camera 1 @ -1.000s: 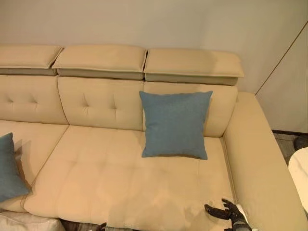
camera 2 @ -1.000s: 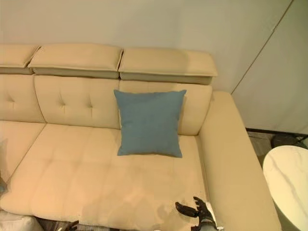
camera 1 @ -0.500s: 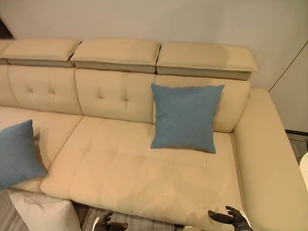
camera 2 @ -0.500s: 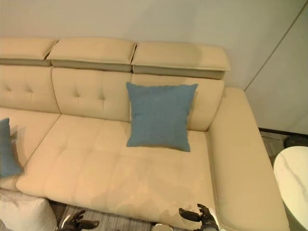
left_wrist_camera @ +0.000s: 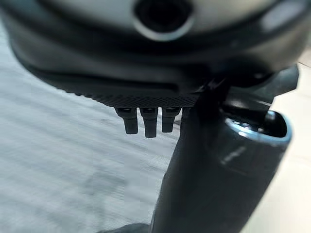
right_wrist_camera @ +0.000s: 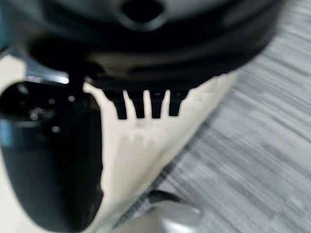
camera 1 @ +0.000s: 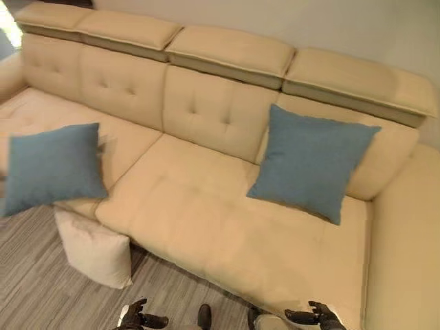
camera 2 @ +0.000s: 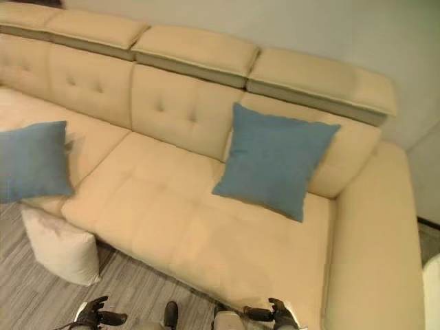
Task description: Pick up all the scattered cushions and arrange them neatly on the sofa.
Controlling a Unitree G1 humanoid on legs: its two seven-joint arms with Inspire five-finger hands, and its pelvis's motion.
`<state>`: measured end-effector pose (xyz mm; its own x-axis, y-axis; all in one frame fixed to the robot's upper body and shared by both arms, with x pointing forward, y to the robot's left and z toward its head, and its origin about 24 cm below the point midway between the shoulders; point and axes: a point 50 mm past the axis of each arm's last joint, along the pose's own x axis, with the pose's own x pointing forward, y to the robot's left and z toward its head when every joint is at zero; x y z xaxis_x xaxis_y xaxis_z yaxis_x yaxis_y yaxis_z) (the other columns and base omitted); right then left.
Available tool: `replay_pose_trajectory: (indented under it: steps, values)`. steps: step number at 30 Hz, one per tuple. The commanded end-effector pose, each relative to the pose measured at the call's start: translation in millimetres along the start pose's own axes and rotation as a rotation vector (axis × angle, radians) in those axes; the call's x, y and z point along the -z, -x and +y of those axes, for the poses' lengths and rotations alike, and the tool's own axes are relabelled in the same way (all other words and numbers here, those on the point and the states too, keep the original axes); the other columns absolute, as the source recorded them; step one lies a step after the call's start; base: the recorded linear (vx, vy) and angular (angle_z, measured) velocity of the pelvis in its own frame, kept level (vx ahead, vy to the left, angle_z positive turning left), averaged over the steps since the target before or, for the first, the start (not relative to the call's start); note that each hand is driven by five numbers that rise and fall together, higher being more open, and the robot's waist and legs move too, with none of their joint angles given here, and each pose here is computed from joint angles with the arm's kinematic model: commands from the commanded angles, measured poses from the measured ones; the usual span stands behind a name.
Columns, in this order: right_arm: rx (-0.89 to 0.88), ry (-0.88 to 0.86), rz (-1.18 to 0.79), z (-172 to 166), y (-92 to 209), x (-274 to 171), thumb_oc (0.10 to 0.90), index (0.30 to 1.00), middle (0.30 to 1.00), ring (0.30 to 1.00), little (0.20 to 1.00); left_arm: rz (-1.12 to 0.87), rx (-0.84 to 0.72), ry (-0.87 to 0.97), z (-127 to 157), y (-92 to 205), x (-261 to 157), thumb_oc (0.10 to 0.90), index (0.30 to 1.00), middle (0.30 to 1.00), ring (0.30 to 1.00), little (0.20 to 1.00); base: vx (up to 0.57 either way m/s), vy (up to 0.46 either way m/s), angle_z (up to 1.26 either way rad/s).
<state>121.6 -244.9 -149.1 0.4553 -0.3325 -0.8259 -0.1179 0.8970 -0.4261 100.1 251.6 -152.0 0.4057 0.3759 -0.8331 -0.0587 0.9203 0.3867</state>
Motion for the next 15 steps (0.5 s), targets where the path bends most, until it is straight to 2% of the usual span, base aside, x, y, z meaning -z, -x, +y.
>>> replay_pose_trajectory:
  steps: [1,5,9,15]
  values:
    - [0.053,-0.004,-0.082,-14.5,-3.3,-21.1,0.8,0.9,0.9,0.9,0.9,-0.022,-0.017,-0.017,4.5,-1.3,-4.2,0.8,0.9,0.9,0.9,0.9,-0.16,-0.203,0.13]
    - [0.08,0.03,-0.142,-20.9,-4.9,-39.4,0.8,0.9,0.9,0.9,0.9,-0.049,-0.015,0.046,-0.1,-2.5,-16.0,0.8,0.9,0.9,0.9,0.9,-0.23,-0.171,0.43]
    - [0.105,0.053,-0.086,-26.6,-5.6,-27.5,0.8,0.9,0.9,0.9,0.9,-0.057,0.008,0.026,-9.9,-1.9,-20.5,0.8,0.9,0.9,0.9,0.9,-0.23,-0.083,1.1]
    - [0.105,0.032,-0.039,-26.2,-4.9,-14.5,0.8,0.9,0.9,0.9,0.9,-0.012,0.01,0.007,-8.5,-1.4,-9.0,0.8,0.9,0.9,0.9,0.9,-0.14,0.009,1.03]
